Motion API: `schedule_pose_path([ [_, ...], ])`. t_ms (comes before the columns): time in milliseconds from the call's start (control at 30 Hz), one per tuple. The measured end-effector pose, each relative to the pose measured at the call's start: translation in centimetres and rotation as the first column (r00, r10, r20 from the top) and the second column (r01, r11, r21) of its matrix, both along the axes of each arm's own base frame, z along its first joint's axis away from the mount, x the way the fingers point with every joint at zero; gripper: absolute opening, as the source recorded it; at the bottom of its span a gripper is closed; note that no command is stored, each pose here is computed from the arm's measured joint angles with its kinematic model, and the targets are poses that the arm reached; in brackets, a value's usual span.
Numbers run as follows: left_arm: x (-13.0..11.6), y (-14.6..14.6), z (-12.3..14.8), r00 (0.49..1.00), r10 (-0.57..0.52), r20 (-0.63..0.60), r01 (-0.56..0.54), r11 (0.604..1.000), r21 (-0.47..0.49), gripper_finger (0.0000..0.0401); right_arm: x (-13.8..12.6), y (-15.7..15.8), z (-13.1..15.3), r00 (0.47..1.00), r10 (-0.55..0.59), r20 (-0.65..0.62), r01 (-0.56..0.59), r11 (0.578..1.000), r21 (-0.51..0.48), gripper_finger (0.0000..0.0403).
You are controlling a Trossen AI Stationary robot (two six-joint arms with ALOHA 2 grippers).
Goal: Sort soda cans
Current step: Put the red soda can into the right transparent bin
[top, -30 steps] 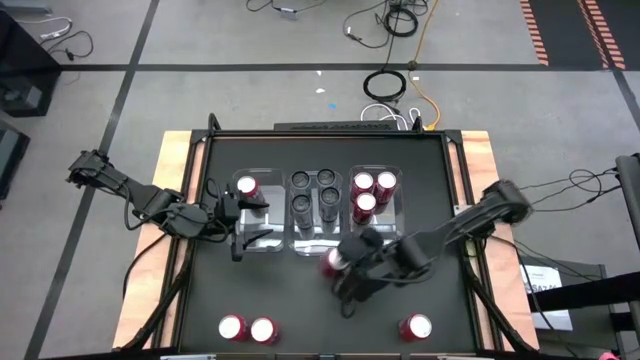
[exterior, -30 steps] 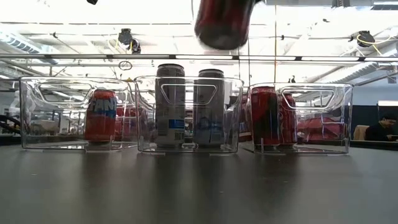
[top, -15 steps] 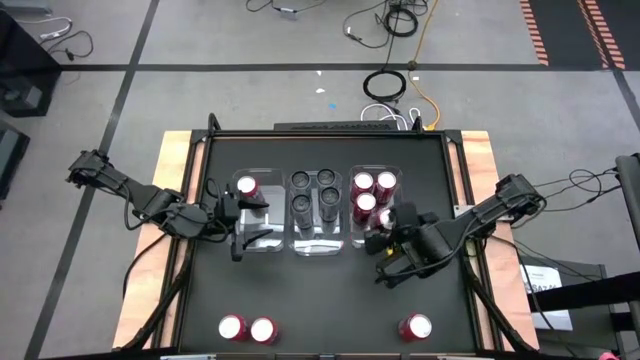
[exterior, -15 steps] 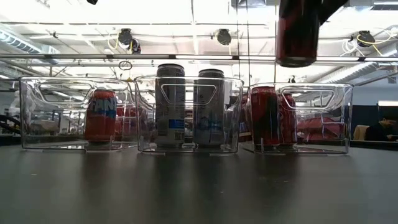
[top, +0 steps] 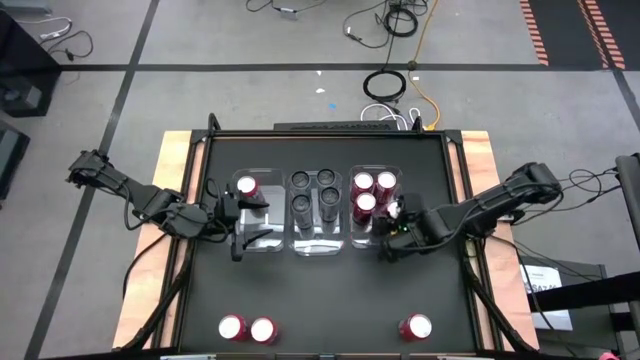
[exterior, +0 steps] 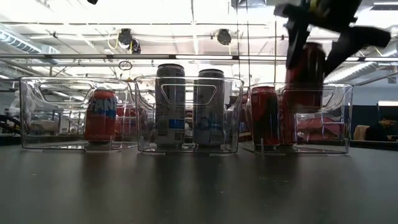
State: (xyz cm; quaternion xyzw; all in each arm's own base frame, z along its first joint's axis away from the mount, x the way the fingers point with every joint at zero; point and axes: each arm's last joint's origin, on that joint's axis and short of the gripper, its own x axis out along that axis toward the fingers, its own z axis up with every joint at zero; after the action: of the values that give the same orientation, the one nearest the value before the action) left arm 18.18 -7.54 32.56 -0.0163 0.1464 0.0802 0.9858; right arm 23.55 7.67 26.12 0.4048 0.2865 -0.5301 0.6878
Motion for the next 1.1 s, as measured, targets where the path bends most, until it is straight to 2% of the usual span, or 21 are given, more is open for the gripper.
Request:
schedule_pose_path([
  [200,0.0,0.0,0.0,1.000,-0.020,-0.011,0.021,0.997,0.068,0.0316,0.6,-2.1,-2.6,0.997,-0.004,-0.080,0.004,1.000,-0.003,0.0292],
  [467,0.0,0.0,0.0,1.000,-0.020,-0.011,0.021,0.998,0.067,0.0316,1.0,-3.6,-4.8,0.988,-0.003,-0.156,-0.001,1.000,-0.028,0.0306],
  [767,0.0,0.0,0.0,1.000,-0.020,-0.011,0.021,0.998,0.066,0.0316,1.4,-3.7,-5.2,0.984,0.035,-0.176,-0.042,0.998,-0.039,0.0337],
  [1100,0.0,0.0,0.0,1.000,-0.020,-0.011,0.021,0.998,0.067,0.0316,1.6,-3.6,-5.2,0.986,0.046,-0.161,-0.053,0.998,-0.036,0.0340],
])
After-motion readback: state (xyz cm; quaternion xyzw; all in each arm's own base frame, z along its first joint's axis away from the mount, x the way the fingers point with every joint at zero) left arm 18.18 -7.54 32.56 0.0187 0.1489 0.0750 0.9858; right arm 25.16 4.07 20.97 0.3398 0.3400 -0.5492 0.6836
